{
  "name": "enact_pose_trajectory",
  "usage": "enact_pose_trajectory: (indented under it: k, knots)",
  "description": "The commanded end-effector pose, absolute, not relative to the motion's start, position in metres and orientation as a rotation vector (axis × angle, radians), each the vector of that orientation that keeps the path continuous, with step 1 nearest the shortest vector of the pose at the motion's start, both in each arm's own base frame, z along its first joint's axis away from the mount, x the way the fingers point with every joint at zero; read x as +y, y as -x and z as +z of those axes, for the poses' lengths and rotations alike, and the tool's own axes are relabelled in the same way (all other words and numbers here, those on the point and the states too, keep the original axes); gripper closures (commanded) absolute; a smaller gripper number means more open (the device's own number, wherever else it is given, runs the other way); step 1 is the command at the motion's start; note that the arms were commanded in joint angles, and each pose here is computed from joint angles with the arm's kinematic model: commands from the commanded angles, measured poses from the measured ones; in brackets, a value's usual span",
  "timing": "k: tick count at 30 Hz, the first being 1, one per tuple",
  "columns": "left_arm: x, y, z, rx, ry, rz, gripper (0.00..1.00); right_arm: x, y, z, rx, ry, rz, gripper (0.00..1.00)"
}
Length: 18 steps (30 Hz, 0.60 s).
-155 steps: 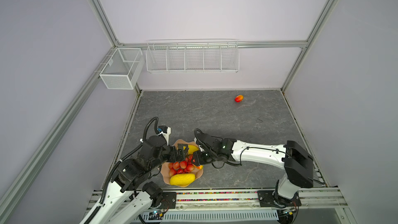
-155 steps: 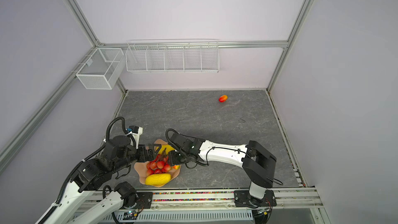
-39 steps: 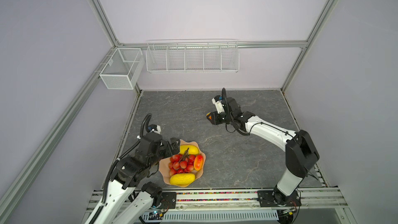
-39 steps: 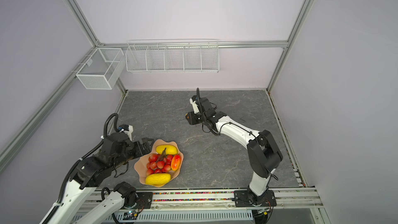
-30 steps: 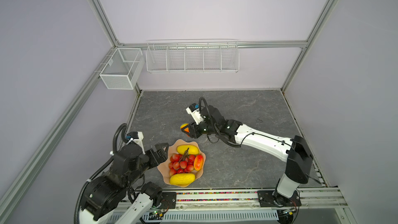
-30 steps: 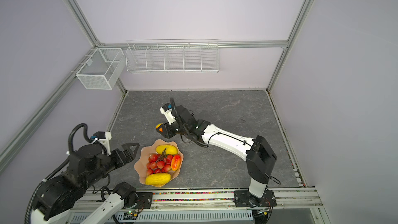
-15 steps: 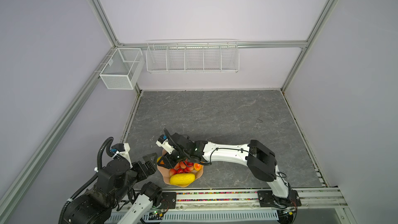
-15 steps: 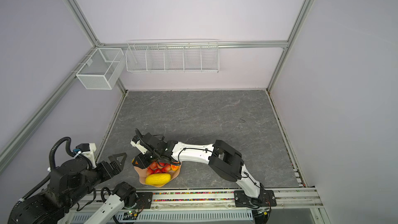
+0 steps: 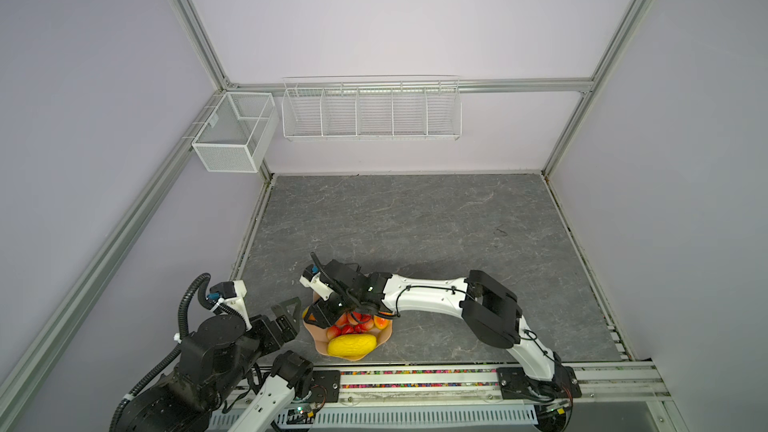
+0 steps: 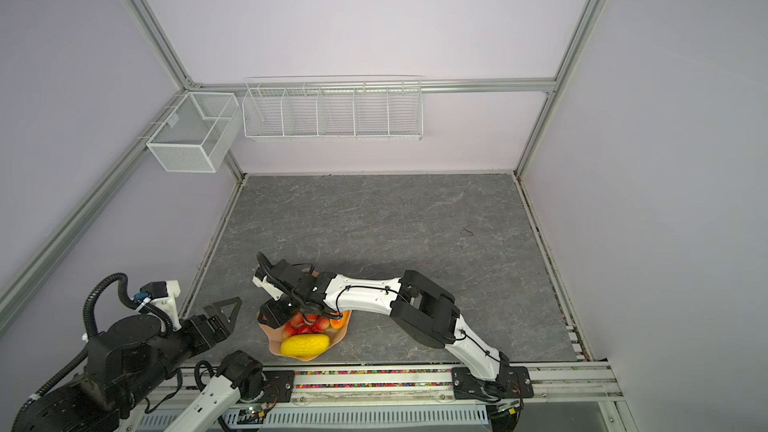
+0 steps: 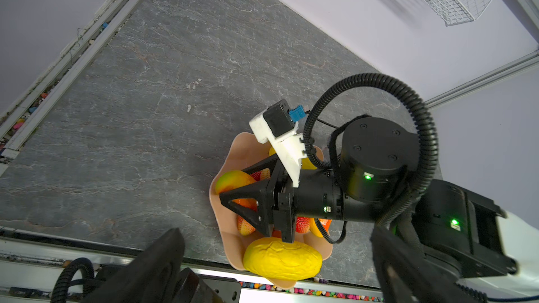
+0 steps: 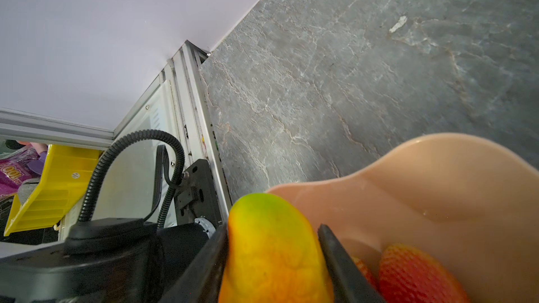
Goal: Place and organize the fake fruits in the fruit bowl
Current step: 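Carry the far red-yellow mango into the bowl and release it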
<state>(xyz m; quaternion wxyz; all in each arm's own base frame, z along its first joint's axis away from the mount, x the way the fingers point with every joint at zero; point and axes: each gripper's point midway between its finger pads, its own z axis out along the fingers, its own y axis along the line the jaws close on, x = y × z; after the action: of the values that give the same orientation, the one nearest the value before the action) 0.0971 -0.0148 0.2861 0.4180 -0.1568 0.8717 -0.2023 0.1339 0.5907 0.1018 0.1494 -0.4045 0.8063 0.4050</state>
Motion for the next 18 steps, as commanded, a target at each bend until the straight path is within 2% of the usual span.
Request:
enact_pose_trajectory:
  k: [1,6,10,13,18]
  knots:
    - [-0.012,-0.094,0.279,2.204,0.392,-0.483,0.01,0.593,-0.134,0.097,2.32,1.19,1.145,0.45]
    - [-0.014,-0.093,0.278,2.205,0.387,-0.495,0.01,0.592,-0.134,0.097,2.312,1.202,1.132,0.33]
    - [-0.016,-0.096,0.281,2.197,0.368,-0.503,0.01,0.592,-0.14,0.112,2.268,1.182,1.119,0.29]
    - [-0.023,-0.105,0.293,2.157,0.33,-0.522,0.01,0.586,-0.158,0.138,2.224,1.122,1.094,0.23]
    - [-0.033,-0.133,0.325,2.067,0.253,-0.487,0.01,0.549,-0.213,0.19,2.179,0.931,1.081,0.18]
